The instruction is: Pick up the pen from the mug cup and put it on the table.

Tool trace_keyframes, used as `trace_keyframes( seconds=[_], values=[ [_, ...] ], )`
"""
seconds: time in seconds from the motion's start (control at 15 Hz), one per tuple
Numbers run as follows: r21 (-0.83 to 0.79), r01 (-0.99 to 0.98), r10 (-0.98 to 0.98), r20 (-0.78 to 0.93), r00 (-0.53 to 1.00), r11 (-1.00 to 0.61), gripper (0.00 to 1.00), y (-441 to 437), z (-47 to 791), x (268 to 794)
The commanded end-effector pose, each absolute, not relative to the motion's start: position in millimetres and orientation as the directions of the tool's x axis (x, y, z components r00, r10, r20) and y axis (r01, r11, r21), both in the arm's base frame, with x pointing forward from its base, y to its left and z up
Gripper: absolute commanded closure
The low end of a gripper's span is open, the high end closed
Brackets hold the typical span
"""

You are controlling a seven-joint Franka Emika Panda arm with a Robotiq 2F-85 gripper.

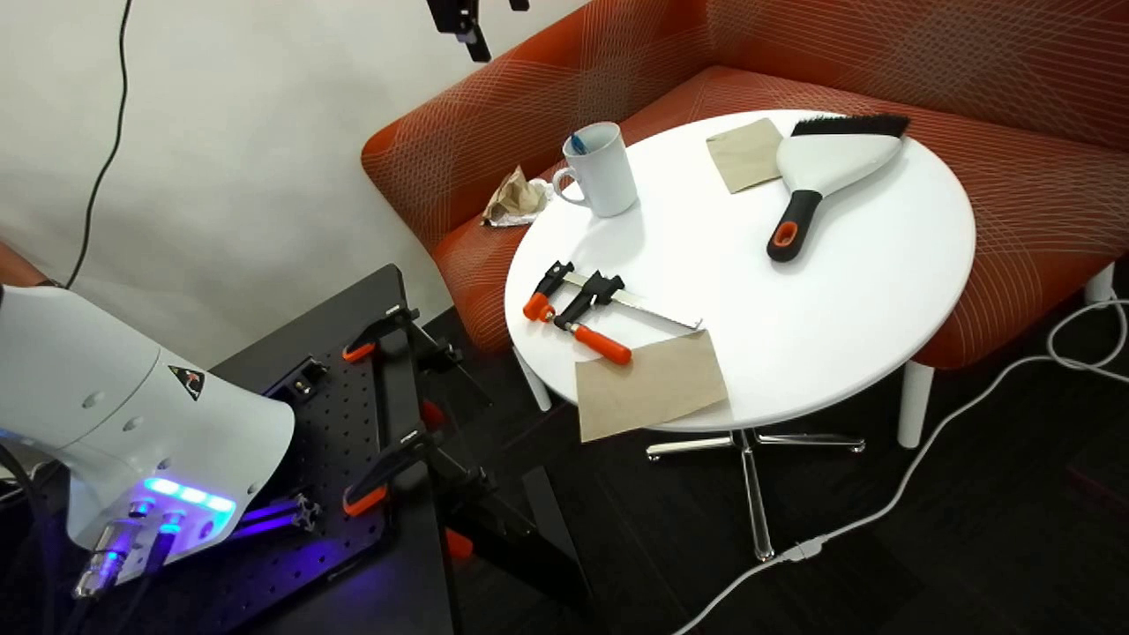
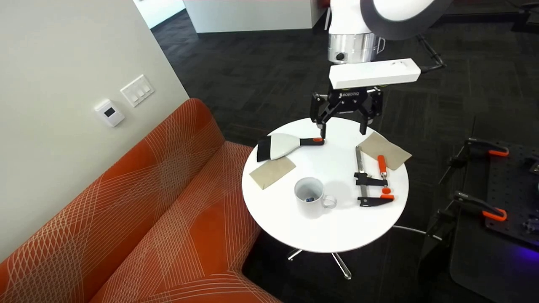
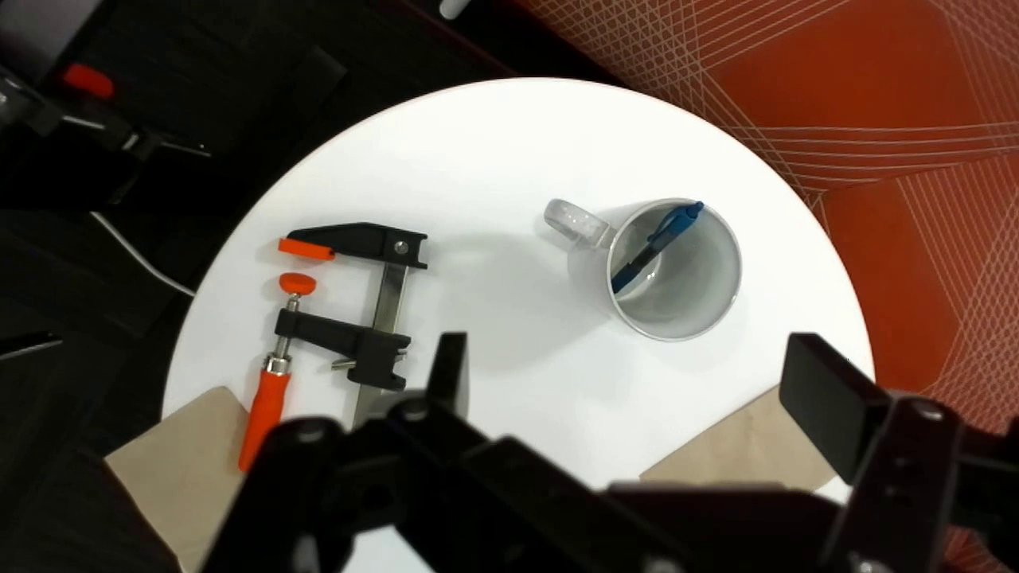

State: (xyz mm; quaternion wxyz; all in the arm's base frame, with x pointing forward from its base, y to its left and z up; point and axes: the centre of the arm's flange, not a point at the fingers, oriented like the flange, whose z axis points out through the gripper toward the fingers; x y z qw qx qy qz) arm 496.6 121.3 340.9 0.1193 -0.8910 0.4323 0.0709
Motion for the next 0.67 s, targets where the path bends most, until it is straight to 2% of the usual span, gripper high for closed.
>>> trace_keyframes(
  seconds=[0.0,0.6],
  values=[
    [-0.146,-0.78,-0.733,-0.274,0.623,-0.608,0.0,132,318,528],
    [-0.108,-0.774,-0.713,-0.325,0.621,-0.624,0.0,154,264,571]
  ],
)
